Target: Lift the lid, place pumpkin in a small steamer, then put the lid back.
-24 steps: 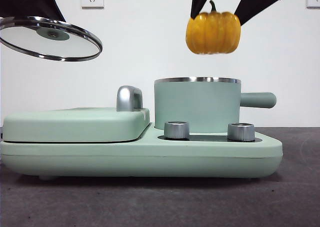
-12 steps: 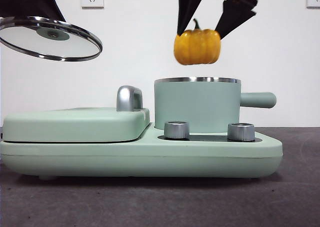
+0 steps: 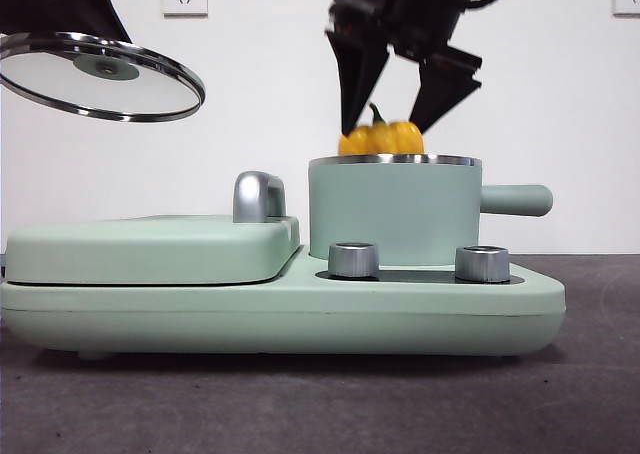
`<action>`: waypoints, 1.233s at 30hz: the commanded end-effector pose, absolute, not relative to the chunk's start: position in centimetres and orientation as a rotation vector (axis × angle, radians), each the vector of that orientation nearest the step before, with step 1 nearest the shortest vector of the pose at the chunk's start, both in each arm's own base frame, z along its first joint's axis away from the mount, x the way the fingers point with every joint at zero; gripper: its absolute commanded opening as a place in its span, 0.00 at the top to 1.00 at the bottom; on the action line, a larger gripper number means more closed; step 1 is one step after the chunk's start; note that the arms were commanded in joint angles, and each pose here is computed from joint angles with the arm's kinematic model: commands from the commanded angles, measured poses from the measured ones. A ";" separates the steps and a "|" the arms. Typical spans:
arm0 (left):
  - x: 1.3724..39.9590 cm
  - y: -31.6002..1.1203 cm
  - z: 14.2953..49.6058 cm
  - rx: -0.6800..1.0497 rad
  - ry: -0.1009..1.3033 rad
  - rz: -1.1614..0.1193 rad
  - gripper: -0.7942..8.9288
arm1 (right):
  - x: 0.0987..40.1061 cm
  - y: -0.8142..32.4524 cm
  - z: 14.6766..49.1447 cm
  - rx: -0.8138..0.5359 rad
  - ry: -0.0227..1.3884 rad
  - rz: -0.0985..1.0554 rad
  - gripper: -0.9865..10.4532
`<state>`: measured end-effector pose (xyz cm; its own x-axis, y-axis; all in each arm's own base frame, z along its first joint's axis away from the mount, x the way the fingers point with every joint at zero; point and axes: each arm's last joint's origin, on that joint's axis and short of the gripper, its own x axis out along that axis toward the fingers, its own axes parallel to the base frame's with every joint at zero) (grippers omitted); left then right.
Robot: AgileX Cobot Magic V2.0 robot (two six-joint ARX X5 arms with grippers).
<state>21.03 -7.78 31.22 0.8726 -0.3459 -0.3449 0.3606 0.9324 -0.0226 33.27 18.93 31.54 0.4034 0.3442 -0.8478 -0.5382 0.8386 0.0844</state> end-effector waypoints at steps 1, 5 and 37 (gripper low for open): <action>21.2 -7.9 32.2 0.036 0.289 -0.371 0.90 | 34.0 19.3 31.1 -0.237 1.011 0.568 0.59; 21.2 -7.9 32.2 0.036 0.292 -0.371 0.90 | 34.7 19.4 29.9 -0.240 1.049 0.559 0.59; 21.1 -7.9 32.1 0.032 0.296 -0.370 0.90 | 35.9 21.8 25.1 -0.314 1.147 0.596 0.59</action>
